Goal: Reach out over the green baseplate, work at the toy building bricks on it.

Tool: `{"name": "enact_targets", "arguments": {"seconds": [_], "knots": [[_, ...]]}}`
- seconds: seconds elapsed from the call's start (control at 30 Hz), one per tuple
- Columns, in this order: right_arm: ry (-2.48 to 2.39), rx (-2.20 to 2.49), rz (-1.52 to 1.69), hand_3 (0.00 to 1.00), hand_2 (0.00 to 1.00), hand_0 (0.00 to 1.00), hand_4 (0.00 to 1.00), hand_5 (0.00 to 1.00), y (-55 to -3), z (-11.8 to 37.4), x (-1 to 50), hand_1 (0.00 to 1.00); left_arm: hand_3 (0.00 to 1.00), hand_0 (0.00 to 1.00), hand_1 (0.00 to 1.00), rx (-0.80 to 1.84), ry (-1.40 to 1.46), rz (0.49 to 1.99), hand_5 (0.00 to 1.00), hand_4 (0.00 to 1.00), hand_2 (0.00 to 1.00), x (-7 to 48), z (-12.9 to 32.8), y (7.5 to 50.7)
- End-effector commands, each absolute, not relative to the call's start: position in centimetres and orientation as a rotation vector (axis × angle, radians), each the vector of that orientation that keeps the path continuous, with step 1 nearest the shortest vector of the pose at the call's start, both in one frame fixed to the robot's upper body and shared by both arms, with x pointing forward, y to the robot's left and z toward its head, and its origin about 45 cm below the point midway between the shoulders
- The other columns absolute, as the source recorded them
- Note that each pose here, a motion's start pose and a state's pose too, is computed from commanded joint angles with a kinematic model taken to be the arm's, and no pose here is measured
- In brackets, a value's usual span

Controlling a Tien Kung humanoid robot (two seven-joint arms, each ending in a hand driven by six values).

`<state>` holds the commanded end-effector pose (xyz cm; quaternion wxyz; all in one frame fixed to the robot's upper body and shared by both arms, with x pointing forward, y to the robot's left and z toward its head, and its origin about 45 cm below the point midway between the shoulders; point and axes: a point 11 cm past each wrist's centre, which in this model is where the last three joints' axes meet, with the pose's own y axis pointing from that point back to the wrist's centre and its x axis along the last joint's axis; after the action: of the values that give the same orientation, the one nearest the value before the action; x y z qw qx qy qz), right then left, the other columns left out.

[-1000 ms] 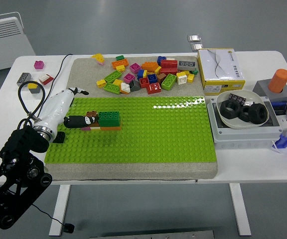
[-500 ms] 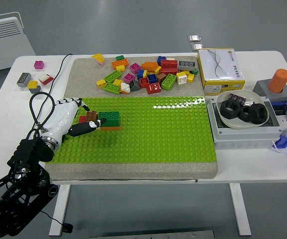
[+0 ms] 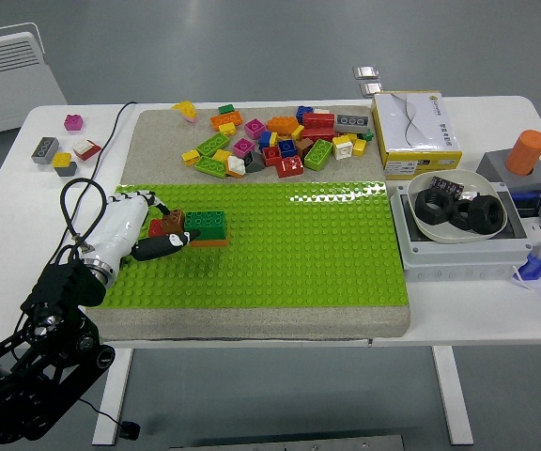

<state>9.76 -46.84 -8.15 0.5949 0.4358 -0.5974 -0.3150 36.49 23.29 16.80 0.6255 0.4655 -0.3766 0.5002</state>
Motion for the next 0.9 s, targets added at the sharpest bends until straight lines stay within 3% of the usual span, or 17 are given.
{"name": "enact_targets", "arguments": {"seconds": [0.9], "knots": [[-1.394,1.010,-0.738,0.704,0.638,0.512,0.772,0.762,-46.83,-8.17,9.69,0.672,0.624,0.952,0.929,1.067,-0.860,1.143,0.694,0.939,0.881,36.17,16.61,22.98]]}}
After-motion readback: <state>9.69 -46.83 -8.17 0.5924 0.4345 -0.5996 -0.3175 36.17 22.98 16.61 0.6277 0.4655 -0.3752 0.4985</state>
